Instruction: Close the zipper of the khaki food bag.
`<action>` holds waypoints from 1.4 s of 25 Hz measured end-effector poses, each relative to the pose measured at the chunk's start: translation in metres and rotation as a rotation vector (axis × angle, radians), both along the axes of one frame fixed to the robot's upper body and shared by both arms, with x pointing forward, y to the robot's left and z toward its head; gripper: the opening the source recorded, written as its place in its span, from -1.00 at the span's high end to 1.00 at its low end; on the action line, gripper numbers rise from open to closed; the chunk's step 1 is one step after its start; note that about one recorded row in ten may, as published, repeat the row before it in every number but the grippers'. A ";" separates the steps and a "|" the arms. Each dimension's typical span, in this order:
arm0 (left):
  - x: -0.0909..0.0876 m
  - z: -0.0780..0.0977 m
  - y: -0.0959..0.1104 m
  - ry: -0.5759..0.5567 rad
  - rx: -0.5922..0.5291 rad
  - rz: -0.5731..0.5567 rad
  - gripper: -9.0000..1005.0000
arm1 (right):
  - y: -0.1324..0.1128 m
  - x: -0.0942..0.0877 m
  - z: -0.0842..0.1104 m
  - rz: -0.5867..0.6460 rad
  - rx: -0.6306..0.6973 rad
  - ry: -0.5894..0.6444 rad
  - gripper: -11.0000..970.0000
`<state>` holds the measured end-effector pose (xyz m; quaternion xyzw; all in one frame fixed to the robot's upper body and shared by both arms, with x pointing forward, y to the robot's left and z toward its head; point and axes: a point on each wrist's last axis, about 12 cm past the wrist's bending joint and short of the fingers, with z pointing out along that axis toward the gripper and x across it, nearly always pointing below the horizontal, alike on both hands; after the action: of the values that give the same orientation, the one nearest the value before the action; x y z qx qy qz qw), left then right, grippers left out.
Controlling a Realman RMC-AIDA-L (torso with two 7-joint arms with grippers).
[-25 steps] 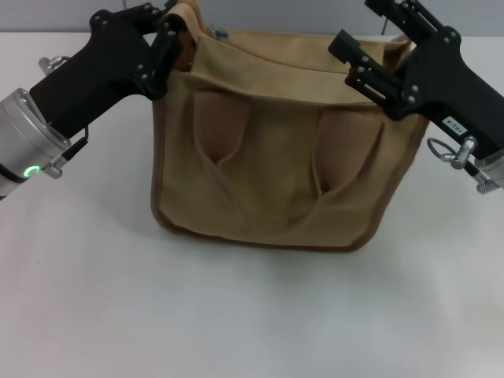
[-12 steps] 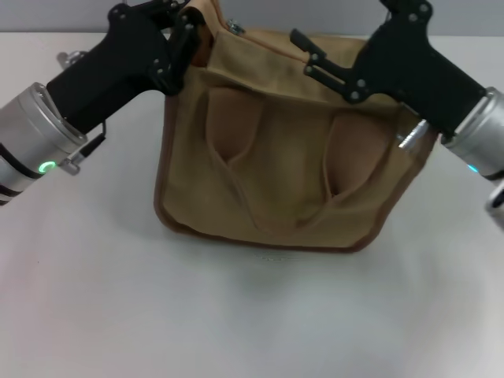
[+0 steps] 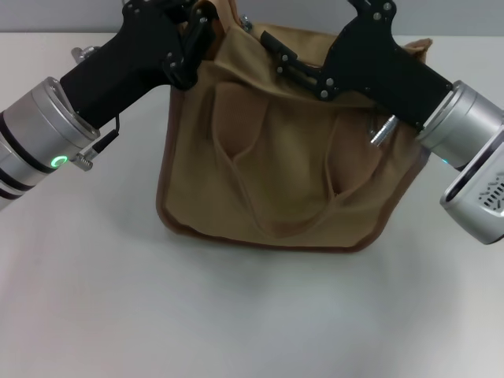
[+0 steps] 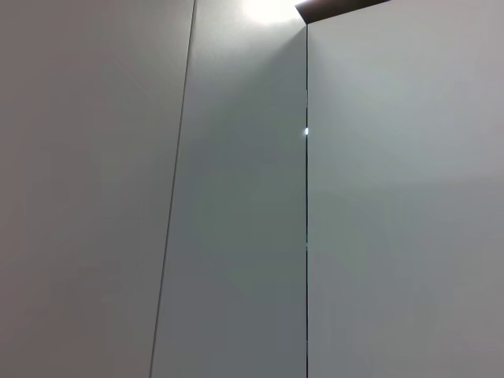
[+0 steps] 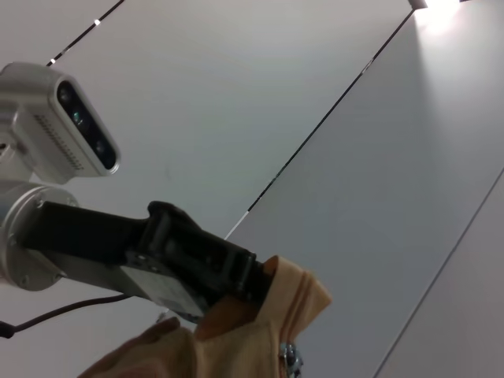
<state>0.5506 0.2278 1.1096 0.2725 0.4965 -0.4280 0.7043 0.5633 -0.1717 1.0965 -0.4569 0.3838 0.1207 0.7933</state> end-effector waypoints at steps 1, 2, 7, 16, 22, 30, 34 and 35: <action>0.001 0.000 0.000 -0.001 0.001 -0.001 0.91 | 0.001 0.001 0.000 0.001 -0.003 0.001 -0.57; 0.001 0.001 -0.001 -0.002 0.002 -0.003 0.90 | 0.002 0.001 0.000 0.003 -0.004 0.002 -0.57; 0.004 0.002 -0.006 -0.001 0.001 -0.016 0.89 | 0.008 0.003 0.002 0.019 -0.012 0.005 -0.57; 0.006 0.003 -0.009 0.003 0.003 -0.020 0.86 | 0.015 0.009 0.005 0.030 -0.027 0.004 -0.53; 0.006 0.003 -0.008 0.008 0.005 -0.014 0.84 | 0.020 0.010 0.005 0.034 -0.027 0.029 -0.44; 0.007 0.002 -0.008 0.009 0.006 -0.006 0.82 | 0.018 0.008 0.001 0.029 -0.054 0.020 -0.31; 0.008 0.003 -0.008 0.002 0.008 -0.001 0.81 | 0.018 0.008 0.001 0.029 -0.058 0.021 -0.20; 0.008 0.003 -0.008 0.002 0.008 -0.001 0.81 | 0.018 0.008 0.000 0.029 -0.059 0.021 -0.14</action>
<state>0.5583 0.2203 1.1124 0.2749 0.4989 -0.4266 0.7025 0.5715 -0.1539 1.0969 -0.4842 0.3887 0.1256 0.7737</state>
